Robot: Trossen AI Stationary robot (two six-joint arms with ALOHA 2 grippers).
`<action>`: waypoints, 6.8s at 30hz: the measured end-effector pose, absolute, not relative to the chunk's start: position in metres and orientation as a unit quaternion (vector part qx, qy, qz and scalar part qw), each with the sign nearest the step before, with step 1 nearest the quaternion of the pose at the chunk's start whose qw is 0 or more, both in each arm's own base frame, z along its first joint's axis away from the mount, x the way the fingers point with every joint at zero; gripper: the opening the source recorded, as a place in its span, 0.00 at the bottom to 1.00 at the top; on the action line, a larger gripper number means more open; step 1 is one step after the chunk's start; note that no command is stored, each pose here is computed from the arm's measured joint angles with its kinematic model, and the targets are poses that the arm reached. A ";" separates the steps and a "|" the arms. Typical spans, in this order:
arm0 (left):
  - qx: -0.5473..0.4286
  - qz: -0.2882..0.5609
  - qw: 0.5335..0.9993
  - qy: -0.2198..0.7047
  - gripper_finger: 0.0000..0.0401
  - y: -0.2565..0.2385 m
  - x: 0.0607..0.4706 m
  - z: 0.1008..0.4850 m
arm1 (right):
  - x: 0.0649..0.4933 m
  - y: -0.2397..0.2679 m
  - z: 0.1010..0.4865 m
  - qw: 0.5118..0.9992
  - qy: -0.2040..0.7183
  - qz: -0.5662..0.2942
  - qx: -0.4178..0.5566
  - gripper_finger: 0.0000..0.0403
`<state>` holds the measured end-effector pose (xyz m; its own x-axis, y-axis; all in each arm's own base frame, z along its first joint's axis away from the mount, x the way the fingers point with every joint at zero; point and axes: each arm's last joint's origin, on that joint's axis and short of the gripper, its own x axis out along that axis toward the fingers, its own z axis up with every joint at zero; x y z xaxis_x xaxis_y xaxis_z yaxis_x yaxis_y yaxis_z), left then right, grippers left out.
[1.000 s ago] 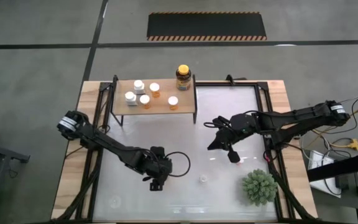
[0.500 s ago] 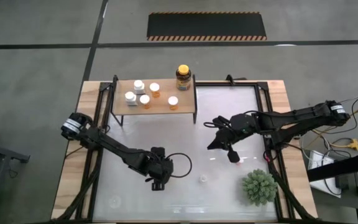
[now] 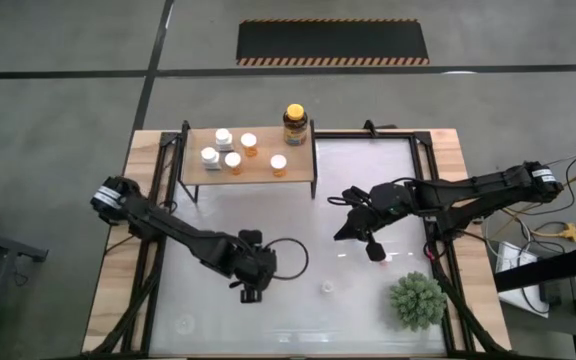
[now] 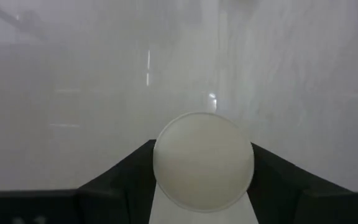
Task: Pick and place medicine bottles onto shelf by color
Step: Put the orange pill bottle on the shelf, then put the blue pill bottle on the shelf
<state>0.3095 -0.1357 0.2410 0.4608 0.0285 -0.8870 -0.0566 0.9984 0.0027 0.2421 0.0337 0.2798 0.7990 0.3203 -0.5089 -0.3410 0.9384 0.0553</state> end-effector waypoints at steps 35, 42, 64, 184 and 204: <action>-0.061 0.445 0.794 0.410 0.48 0.114 0.162 0.439 | 0.243 0.033 0.280 0.951 0.262 0.163 -0.026 0.02; -0.112 0.447 0.764 0.452 0.48 0.159 0.159 0.421 | 0.243 0.033 0.280 0.951 0.261 0.164 -0.029 0.02; -0.178 0.457 0.723 0.487 0.48 0.193 0.155 0.348 | 0.243 0.033 0.280 0.951 0.262 0.164 -0.028 0.02; 0.089 -0.023 0.996 0.003 0.60 -0.093 0.198 0.350 | 0.220 0.023 0.181 0.833 0.548 -0.072 0.012 0.36; 0.098 0.201 0.975 -0.016 0.60 -0.066 0.168 0.373 | 0.229 0.026 0.219 0.832 0.550 -0.059 0.027 0.30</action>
